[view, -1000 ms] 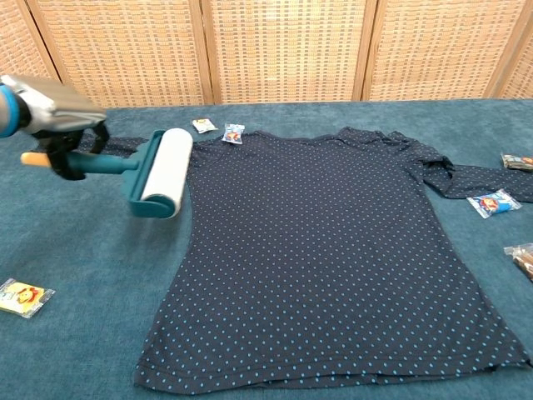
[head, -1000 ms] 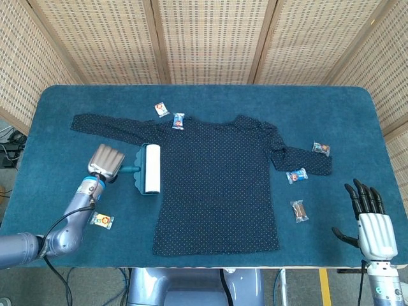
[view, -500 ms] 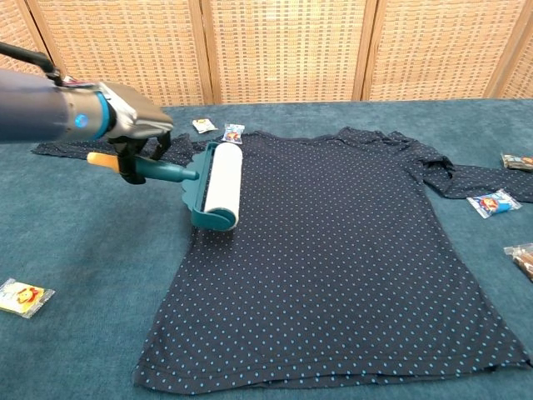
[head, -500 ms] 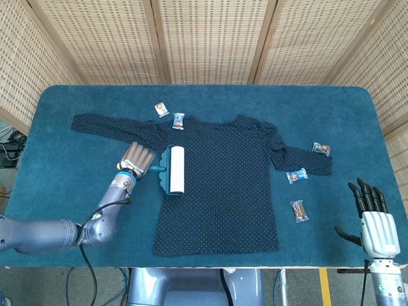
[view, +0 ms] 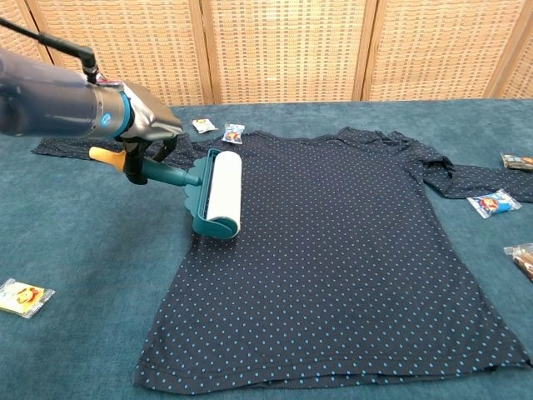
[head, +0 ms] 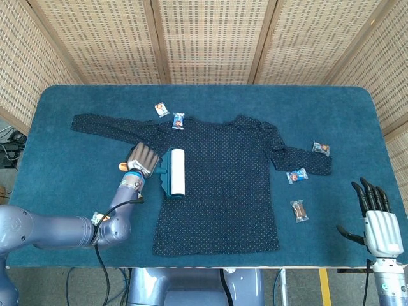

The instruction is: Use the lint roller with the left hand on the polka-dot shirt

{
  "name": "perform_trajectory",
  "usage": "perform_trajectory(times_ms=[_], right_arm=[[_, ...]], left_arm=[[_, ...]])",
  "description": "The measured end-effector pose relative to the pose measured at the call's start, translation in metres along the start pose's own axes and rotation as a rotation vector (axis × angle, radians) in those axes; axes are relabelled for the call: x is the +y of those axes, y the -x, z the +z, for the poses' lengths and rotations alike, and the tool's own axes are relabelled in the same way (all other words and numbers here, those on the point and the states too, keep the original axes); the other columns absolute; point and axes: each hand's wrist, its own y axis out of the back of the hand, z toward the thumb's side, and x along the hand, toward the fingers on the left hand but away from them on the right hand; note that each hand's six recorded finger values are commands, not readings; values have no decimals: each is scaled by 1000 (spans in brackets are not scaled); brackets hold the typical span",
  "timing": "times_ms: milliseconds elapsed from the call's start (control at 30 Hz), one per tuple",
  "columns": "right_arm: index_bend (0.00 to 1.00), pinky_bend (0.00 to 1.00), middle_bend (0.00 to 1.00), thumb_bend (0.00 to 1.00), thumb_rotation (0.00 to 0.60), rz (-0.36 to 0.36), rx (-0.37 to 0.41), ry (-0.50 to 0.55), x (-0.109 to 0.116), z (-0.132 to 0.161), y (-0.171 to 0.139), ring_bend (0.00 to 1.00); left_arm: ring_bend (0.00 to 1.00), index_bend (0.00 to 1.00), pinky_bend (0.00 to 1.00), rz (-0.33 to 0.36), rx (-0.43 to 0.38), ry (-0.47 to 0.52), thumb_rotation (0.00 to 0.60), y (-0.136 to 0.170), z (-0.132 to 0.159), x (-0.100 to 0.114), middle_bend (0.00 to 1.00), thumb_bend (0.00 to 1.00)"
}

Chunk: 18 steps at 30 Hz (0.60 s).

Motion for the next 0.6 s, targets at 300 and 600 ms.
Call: perform_trajectory(times_ms=[300,600], right_arm=[[0,0,0,35,600,6,-7,18,0,-3,2,0],[0,0,0,34,600,15,-17,41,0,-7,3,0]], left_arm=[[784,904,724,-15,-9,-64,600,-1,19,7,900,889],[784,905,724,-26,-19,-104,600,-8,45,16,900,891]])
